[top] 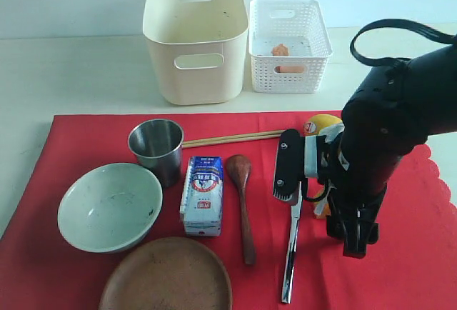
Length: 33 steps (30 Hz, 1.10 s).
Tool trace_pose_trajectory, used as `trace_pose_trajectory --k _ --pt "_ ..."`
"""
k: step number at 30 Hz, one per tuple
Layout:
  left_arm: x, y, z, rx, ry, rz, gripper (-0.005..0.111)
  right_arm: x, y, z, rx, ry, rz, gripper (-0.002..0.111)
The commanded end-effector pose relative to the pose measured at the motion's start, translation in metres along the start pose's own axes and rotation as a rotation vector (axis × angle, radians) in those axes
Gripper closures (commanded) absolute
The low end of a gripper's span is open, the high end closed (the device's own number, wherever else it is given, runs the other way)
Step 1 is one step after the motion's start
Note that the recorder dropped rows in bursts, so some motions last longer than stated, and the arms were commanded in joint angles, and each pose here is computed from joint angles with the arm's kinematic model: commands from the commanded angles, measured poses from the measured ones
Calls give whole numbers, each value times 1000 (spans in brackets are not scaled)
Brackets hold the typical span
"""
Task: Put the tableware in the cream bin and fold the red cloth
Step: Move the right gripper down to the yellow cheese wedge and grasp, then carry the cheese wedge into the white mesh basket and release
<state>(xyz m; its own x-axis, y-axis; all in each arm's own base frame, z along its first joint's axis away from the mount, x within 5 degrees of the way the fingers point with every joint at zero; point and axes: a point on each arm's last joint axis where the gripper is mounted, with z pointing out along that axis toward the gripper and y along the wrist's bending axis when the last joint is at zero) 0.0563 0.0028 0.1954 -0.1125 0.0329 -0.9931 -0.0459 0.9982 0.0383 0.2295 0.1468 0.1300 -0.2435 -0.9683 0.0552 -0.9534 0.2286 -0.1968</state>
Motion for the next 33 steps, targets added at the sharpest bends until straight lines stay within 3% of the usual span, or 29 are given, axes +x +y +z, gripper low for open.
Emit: trace_pose_trajectory --k 1,4,6,7,9,12,17,22,24,33 --pt "0 -1 0 9 -5 -9 104 -4 -1 3 14 -33 4 45" --pt "0 -1 0 9 -5 -9 104 -4 -1 3 14 -34 4 64" --pt "0 -1 0 9 -5 -9 104 -3 0 3 10 -24 4 80" --pt "0 -1 0 9 -5 -9 104 -1 0 1 10 -10 0 96" --pt "0 -1 0 9 -5 -9 104 2 -2 -6 26 -7 4 108" --pt "0 -1 0 9 -5 -9 104 6 -9 -29 123 -57 69 108" --pt "0 -1 0 9 -5 -9 104 16 -32 -81 456 -236 254 108" --pt "0 -1 0 9 -5 -9 104 9 -55 -97 675 -452 437 108" --pt "0 -1 0 9 -5 -9 104 8 -63 -96 681 -496 496 108" --pt "0 -1 0 9 -5 -9 104 -15 -156 -78 552 -674 811 108"
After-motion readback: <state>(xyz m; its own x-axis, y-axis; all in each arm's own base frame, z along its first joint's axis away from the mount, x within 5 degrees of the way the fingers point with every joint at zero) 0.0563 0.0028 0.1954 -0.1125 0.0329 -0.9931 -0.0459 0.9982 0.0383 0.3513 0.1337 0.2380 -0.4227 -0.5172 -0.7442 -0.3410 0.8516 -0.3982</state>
